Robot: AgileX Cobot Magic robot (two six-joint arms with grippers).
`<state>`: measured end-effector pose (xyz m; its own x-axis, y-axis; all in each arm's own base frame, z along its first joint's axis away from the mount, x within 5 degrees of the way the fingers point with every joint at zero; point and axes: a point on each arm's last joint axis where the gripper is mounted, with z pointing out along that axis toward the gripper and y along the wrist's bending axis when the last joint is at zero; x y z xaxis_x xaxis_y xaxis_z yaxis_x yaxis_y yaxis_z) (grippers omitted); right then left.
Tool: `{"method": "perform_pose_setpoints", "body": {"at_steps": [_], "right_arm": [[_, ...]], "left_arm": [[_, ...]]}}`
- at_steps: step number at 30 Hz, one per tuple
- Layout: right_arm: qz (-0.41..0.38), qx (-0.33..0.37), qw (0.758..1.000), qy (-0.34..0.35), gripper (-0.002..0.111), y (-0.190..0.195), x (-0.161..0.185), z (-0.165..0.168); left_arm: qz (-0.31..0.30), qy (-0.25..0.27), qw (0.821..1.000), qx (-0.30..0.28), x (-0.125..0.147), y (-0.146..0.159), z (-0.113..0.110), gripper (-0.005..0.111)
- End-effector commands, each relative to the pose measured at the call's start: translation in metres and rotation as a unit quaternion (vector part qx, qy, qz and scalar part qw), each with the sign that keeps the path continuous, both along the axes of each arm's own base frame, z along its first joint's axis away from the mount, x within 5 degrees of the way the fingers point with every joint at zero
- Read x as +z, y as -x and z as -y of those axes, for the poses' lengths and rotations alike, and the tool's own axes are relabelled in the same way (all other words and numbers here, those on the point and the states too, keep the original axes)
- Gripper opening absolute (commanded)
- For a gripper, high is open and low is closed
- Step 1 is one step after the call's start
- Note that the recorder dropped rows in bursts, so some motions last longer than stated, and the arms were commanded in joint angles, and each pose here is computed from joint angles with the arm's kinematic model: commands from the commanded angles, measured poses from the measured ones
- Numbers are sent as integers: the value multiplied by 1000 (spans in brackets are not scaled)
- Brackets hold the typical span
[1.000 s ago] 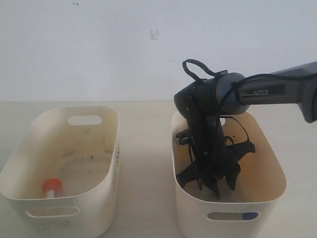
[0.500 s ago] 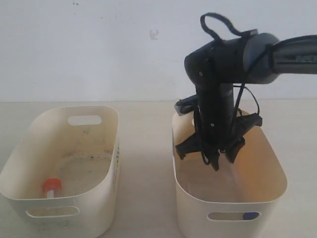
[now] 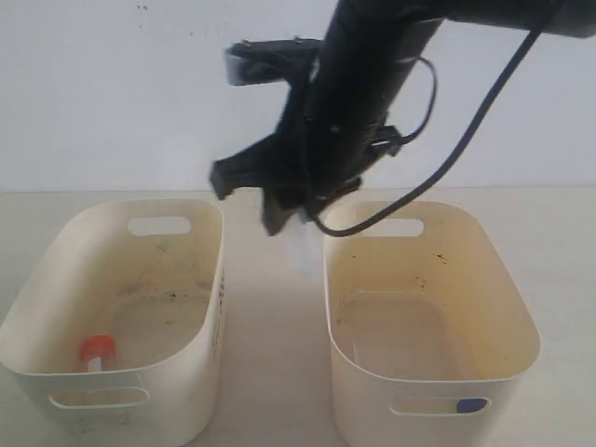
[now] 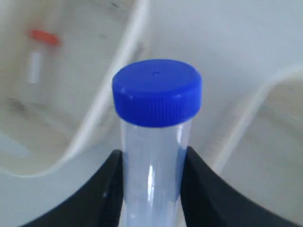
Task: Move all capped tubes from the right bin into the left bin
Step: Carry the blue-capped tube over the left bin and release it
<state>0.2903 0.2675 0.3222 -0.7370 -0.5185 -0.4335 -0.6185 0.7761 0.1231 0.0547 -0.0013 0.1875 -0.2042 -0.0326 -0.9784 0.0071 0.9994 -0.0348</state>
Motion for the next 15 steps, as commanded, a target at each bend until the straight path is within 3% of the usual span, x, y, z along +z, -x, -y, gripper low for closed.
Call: {"method": "perform_pose_setpoints", "body": {"at_steps": [1, 7, 10, 13, 15], "right_arm": [[35, 55, 994, -93, 0, 14, 4, -40], [67, 60, 988, -124, 0, 9, -21, -73], [55, 57, 991, -110, 9, 1, -46, -81], [46, 55, 992, -101, 38, -4, -64, -86], [45, 52, 992, -108, 64, -5, -67, -89]], "left_arm": [[2, 1, 1000, 2, 0, 0, 0, 4], [2, 1, 1000, 2, 0, 0, 0, 4], [2, 1, 1000, 2, 0, 0, 0, 4], [2, 1, 1000, 2, 0, 0, 0, 4], [2, 1, 1000, 2, 0, 0, 0, 4]]}}
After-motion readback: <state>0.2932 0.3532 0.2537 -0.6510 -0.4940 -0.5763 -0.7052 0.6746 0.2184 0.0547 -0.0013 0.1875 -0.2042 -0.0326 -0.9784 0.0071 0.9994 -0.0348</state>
